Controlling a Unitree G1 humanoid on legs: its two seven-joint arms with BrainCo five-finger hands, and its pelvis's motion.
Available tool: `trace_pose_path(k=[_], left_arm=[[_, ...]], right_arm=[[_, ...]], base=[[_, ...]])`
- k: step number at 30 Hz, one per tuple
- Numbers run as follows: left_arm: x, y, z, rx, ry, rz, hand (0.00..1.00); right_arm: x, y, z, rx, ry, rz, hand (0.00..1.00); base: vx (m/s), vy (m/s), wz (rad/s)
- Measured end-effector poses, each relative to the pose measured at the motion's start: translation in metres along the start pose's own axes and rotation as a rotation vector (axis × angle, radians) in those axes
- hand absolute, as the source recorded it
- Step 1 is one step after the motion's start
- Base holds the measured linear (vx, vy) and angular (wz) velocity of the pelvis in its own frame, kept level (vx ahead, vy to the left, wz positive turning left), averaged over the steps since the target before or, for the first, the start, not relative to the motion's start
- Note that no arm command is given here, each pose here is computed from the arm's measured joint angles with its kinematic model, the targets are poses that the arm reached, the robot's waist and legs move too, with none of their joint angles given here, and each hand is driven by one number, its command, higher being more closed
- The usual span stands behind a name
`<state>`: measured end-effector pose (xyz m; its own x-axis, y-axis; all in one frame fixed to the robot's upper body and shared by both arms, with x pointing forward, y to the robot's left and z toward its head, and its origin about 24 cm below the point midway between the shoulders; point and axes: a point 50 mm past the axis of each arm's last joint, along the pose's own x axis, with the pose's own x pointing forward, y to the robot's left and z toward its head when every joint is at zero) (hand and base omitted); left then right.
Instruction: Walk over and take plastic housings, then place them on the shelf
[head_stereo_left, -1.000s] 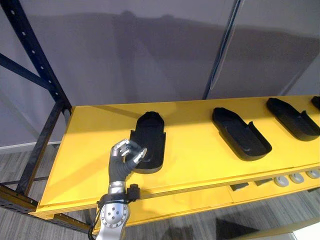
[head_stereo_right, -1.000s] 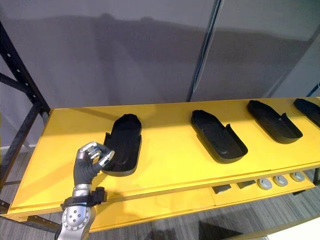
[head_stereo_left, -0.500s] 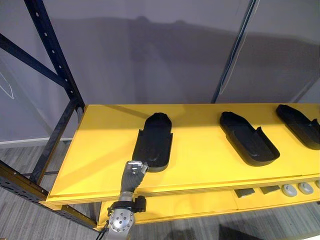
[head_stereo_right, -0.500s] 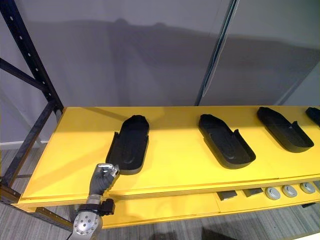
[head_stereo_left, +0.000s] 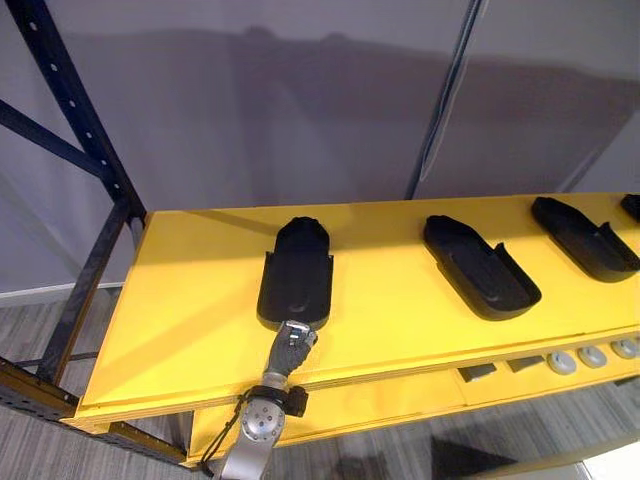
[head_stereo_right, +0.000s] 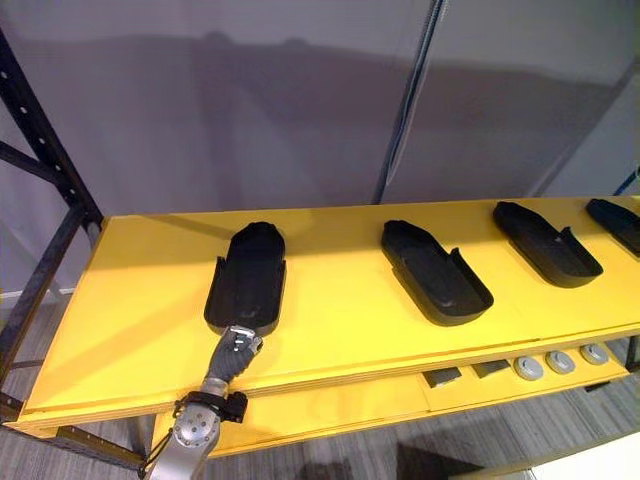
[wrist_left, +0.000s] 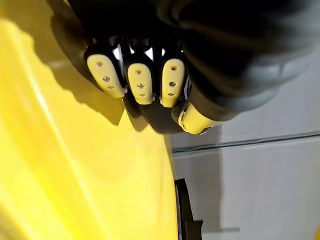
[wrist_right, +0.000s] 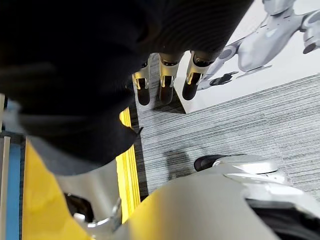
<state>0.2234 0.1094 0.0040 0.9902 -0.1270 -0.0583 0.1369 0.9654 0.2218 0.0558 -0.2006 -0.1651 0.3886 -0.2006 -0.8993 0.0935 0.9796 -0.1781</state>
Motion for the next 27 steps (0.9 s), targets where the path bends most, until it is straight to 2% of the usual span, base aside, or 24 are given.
trace_pose_path(k=[23, 26, 27], left_arm=[[0.017, 0.000, 0.007, 0.019, -0.013, 0.018, 1.00], [0.013, 0.006, 0.031, 0.003, -0.113, 0.032, 1.00], [0.008, 0.010, 0.051, -0.012, -0.202, 0.052, 1.00]], right_arm=[[0.002, 0.002, 0.005, -0.001, -0.004, 0.000, 0.00], [0.002, 0.002, 0.006, 0.000, -0.006, 0.000, 0.00], [0.002, 0.002, 0.005, 0.001, -0.005, -0.001, 0.00]], base=[[-0.02, 0.003, -0.03], [0.00, 0.000, 0.00], [0.00, 0.000, 0.00]])
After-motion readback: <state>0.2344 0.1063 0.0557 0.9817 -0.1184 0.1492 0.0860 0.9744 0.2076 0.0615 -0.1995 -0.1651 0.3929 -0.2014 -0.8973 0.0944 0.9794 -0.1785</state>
